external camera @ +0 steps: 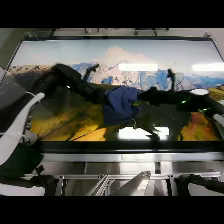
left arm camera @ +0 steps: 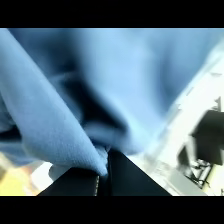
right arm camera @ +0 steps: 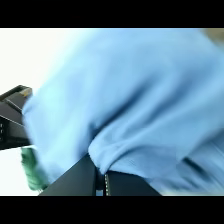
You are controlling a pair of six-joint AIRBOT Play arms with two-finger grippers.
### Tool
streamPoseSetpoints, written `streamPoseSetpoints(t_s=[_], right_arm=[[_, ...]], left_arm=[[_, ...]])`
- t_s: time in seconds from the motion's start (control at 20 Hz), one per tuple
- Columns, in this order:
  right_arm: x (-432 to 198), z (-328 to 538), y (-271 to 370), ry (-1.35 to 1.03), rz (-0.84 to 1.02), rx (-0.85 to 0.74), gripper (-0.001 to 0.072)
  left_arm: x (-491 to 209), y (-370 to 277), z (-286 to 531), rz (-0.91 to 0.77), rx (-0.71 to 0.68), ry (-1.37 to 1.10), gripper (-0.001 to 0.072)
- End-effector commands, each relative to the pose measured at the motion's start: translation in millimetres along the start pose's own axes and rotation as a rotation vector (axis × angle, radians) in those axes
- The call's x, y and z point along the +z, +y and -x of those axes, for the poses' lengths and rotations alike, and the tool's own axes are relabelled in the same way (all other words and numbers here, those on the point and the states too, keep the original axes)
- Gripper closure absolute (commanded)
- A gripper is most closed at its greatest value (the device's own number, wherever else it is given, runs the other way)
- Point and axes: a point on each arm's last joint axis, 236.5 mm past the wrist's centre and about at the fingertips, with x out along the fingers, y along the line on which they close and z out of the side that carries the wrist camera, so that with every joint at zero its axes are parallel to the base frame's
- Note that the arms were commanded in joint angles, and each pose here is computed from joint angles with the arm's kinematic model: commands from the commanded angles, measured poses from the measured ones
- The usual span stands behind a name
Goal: Fold the shirts.
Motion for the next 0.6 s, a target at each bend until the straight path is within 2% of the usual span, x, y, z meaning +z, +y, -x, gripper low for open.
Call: streamPoseSetpoints(t_s=[0.0,0.15,0.3,0.4,0.55], right_arm=[[25.9,82.2,131.1,-0.18,0.284,0.157,0.0691],[17.0,182.2,246.8,-0.478,0.611,0.16,0.0691],[-11.7,240.3,318.9,-0.703,0.834,0.116,0.0691],[-2.1,254.7,323.5,-0.792,0.851,0.065,0.0691],[48.6,228.8,271.5,-0.722,0.705,0.034,0.069]], left_arm=[[-2.7,-102.8,107.3,-0.255,-0.029,-0.114,0.069],[-10.6,-197.2,220.0,-0.507,0.082,-0.427,0.0688],[-31.1,-271.2,304.9,-0.687,0.191,-0.726,0.0687],[-30.9,-280.5,327.1,-0.721,0.237,-0.795,0.0687],[12.4,-228.9,321.9,-0.609,0.237,-0.757,0.0686]])
